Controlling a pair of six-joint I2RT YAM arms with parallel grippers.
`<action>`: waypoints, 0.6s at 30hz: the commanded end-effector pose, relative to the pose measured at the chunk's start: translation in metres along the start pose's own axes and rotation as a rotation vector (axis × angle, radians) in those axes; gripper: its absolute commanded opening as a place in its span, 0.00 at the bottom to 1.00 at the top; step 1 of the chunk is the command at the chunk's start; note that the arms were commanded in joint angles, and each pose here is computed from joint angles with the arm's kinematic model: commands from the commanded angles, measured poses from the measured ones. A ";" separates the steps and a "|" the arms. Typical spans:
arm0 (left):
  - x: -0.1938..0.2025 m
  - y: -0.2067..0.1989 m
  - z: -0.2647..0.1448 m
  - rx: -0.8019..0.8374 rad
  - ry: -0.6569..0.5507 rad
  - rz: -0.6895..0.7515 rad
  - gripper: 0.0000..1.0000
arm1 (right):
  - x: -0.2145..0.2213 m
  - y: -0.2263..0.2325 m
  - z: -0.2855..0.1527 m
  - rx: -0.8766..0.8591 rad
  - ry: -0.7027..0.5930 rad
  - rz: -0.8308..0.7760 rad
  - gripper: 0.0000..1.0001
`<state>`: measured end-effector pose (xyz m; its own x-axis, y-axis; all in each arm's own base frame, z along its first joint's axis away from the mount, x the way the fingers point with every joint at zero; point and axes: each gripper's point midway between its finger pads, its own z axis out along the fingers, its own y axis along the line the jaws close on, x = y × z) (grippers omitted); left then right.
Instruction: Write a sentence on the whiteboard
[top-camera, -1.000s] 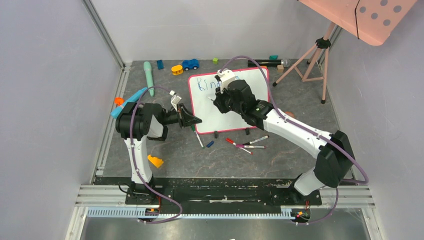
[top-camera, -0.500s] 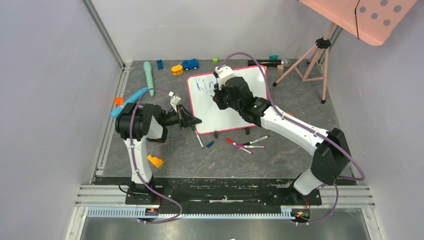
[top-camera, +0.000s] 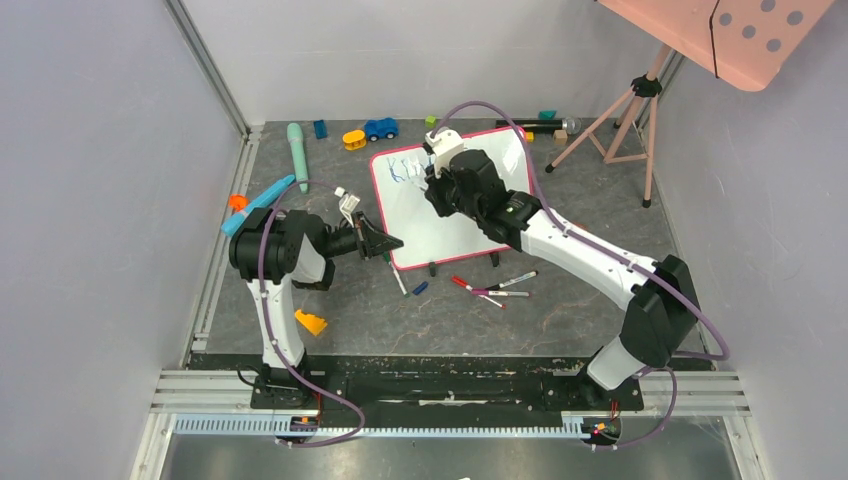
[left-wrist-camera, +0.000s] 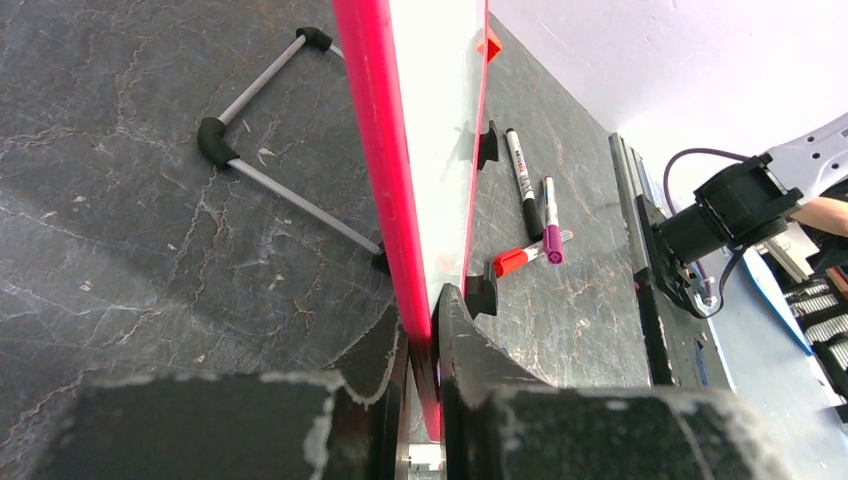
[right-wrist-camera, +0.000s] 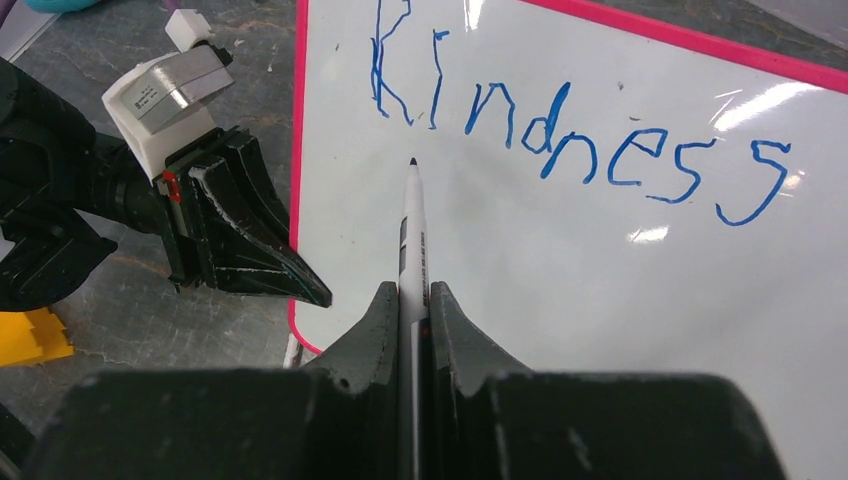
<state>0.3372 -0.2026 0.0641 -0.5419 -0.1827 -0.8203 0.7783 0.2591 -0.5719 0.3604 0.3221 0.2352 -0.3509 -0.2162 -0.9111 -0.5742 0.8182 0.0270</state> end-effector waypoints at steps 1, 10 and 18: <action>-0.014 0.040 -0.005 -0.193 -0.113 0.129 0.02 | -0.032 0.006 0.001 -0.021 -0.068 -0.018 0.00; -0.012 0.037 0.000 -0.129 -0.086 0.109 0.02 | -0.033 0.005 -0.003 -0.016 -0.053 -0.028 0.00; -0.014 0.046 0.001 -0.164 -0.110 0.054 0.02 | -0.021 0.003 0.004 -0.008 -0.010 -0.050 0.00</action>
<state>0.3396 -0.2036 0.0626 -0.5733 -0.1929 -0.7963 0.7557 0.2512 -0.6049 0.3646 0.3254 0.2357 -0.3511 -0.2552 -0.9009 -0.5864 0.8100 -0.0009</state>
